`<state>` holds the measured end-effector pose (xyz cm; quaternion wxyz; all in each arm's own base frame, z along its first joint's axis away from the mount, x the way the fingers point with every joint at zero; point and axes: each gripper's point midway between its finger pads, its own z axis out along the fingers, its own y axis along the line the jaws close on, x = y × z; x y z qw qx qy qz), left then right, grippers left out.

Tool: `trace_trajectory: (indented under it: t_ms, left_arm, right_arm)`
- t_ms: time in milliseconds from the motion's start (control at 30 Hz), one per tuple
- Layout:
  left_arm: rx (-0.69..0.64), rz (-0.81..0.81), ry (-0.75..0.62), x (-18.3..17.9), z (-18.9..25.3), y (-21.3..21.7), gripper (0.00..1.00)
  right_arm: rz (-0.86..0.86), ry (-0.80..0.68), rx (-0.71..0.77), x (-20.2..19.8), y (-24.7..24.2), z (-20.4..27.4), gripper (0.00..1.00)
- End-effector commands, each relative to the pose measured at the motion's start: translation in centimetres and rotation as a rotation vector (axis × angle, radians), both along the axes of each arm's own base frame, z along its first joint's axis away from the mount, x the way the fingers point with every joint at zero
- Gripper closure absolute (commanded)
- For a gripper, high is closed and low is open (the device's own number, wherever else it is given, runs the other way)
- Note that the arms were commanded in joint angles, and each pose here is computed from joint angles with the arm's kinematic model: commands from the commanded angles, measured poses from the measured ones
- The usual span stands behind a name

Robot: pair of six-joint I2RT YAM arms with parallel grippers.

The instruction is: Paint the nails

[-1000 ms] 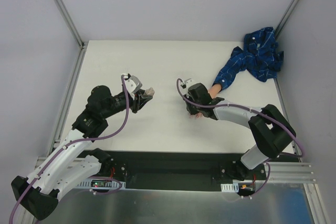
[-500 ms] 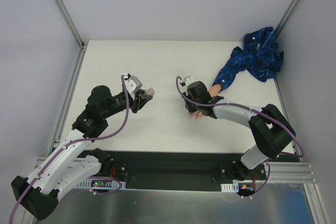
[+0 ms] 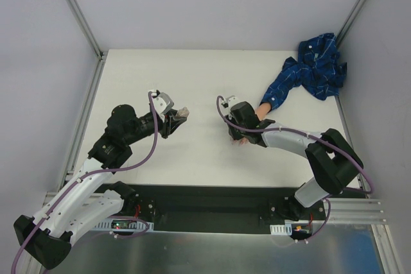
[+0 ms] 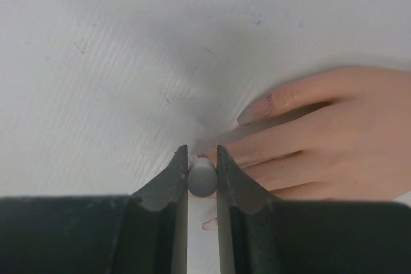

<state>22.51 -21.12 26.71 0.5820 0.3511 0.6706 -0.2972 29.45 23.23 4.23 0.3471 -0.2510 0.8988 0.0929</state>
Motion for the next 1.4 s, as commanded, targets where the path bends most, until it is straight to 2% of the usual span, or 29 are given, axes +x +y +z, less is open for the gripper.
trace_trajectory:
  t_ms: [0, 367, 767, 1367]
  left_arm:
    - [-0.029, -0.030, -0.060, -0.2, 1.5, -0.3, 1.00]
    - [-0.030, -0.030, -0.062, -0.2, 1.6, -0.3, 1.00]
    - [-0.030, -0.026, -0.069, -0.2, 1.7, -0.2, 1.00]
    - [-0.031, -0.029, -0.070, -0.3, 1.7, -0.2, 1.00]
  right_arm:
    - [-0.008, -0.041, 0.020, 0.2, 0.0, 1.5, 1.00]
    - [-0.010, -0.044, 0.009, 0.1, -0.1, 1.5, 1.00]
    - [0.029, -0.045, 0.021, 1.0, 2.2, 1.6, 1.00]
    - [-0.001, -0.066, -0.026, 0.6, 0.4, 1.7, 1.00]
